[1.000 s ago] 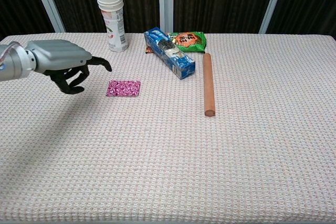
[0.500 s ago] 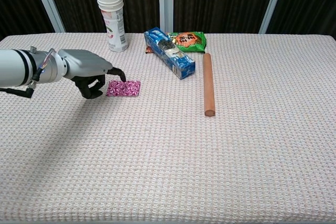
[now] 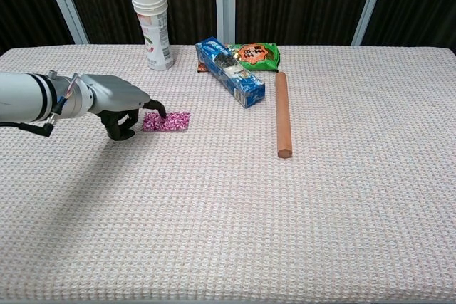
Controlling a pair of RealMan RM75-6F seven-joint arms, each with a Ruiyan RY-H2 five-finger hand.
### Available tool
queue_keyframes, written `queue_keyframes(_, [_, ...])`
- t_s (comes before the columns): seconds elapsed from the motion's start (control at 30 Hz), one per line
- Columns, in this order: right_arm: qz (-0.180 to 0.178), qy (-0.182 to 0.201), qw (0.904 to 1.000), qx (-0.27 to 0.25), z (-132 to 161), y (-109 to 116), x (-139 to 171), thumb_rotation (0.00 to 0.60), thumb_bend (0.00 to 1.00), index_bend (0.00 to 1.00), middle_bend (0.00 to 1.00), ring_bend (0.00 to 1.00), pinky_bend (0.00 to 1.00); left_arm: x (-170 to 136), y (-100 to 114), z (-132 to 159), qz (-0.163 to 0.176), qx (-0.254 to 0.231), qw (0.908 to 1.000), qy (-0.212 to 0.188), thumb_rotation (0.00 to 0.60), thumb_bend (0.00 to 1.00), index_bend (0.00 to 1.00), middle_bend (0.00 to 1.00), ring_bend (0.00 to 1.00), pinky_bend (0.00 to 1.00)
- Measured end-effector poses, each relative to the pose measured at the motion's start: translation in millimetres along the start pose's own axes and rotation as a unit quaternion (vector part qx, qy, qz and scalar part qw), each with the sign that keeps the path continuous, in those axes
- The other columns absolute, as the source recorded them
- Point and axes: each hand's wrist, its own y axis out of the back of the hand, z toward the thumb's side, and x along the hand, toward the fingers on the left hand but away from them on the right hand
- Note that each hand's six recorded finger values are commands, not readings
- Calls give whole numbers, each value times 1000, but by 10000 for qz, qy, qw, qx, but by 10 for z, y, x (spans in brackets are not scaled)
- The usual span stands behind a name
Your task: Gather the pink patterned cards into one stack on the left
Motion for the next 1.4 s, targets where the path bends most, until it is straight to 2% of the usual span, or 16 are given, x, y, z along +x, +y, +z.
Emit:
queue_keyframes(0.6, [-58, 14, 10000, -18, -7, 39, 60, 581, 238, 194, 143, 38, 27, -397, -62, 306, -507, 165, 9986, -57, 600, 545, 209, 814, 741, 908])
queue_keyframes(0.8, [-84, 8, 10000, -30, -21, 51, 78, 577, 236, 193, 144, 39, 27, -542, -29, 384, -581, 243, 9980, -104, 600, 545, 210, 810, 739, 912])
queue_keyframes(1.03, [-91, -9, 9999, -40, -40, 52, 82, 580, 238, 194, 144, 40, 27, -591, 134, 377, -341, 207, 9992, 9, 600, 545, 209, 810, 739, 913])
queue_keyframes(1.4, [-52, -74, 10000, -44, -84, 33, 70, 577, 240, 193, 143, 42, 27, -279, 180, 380, 47, 77, 9999, 129, 600, 544, 209, 814, 739, 912])
